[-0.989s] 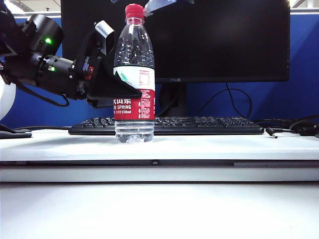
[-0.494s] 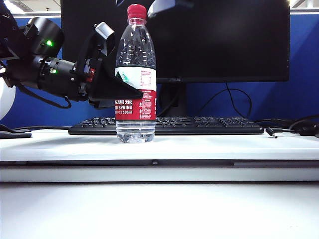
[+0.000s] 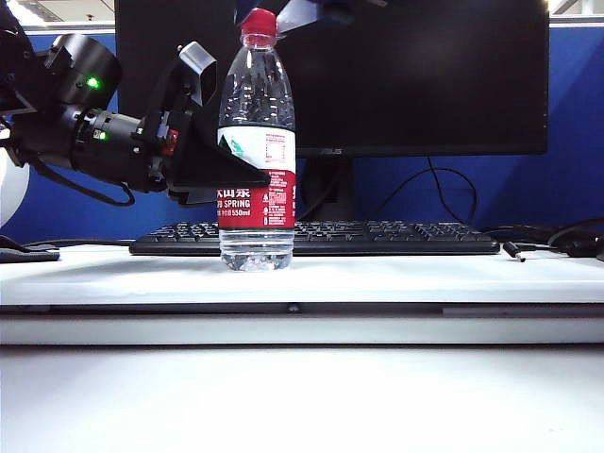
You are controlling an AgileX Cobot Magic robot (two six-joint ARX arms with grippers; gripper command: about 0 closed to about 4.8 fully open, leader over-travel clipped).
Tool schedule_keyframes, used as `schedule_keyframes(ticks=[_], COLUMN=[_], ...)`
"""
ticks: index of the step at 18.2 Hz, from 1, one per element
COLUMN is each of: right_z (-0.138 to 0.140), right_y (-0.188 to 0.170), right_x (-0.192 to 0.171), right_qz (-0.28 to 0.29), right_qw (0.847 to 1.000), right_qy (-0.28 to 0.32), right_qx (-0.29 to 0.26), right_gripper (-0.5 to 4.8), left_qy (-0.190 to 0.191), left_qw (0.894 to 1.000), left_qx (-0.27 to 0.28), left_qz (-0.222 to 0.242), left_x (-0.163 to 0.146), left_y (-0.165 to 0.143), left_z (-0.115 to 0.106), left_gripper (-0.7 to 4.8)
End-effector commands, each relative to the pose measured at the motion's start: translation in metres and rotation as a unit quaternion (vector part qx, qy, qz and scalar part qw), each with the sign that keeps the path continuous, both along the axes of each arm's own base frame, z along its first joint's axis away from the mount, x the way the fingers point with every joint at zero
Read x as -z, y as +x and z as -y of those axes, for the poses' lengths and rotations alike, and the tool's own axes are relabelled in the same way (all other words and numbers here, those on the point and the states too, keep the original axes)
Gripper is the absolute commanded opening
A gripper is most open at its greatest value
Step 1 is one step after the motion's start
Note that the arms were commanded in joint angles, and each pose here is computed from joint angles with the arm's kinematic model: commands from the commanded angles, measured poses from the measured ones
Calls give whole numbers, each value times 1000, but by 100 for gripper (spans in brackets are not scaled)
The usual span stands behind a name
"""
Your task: Unscrew the cap from the plastic bottle on the table.
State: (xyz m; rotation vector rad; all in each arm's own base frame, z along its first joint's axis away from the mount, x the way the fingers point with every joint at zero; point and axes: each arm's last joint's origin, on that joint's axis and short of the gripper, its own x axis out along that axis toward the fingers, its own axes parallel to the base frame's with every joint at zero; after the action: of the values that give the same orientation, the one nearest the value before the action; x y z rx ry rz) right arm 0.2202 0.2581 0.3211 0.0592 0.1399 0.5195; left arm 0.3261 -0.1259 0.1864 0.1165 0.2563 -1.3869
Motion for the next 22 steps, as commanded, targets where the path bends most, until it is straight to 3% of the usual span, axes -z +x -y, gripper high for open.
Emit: schedule_keyframes(ticks=[1,4,7,9,15,22], right_z=[1,1,-1,-1,1,20], right_y=[0,1,3,3,6,26], right_x=[-5,-5,-1,-1,-1,2], right_qz=[8,8,5,6,4,-23], right_qw=[1000,1000,1000,1000,1000,989], right_qy=[15,14,13,13,13,6], right_qx=[6,12,12,12,4,-145], right_gripper=[228,226,196,147,122,116], left_qy=[12,11,11,11,11,11], left_qw=[999,999,999,999,999,999], left_qx=[-6,-6,-6,-6,-7,-6], left_qz=[-29,-30,-31,-31,-32,-31], left_x=[8,8,8,8,8,8], left_y=[-2,-2,-2,-2,-2,-2], left_z=[-1,-1,-1,-1,-1,-1], left_gripper=[268,268,268,268,268,268])
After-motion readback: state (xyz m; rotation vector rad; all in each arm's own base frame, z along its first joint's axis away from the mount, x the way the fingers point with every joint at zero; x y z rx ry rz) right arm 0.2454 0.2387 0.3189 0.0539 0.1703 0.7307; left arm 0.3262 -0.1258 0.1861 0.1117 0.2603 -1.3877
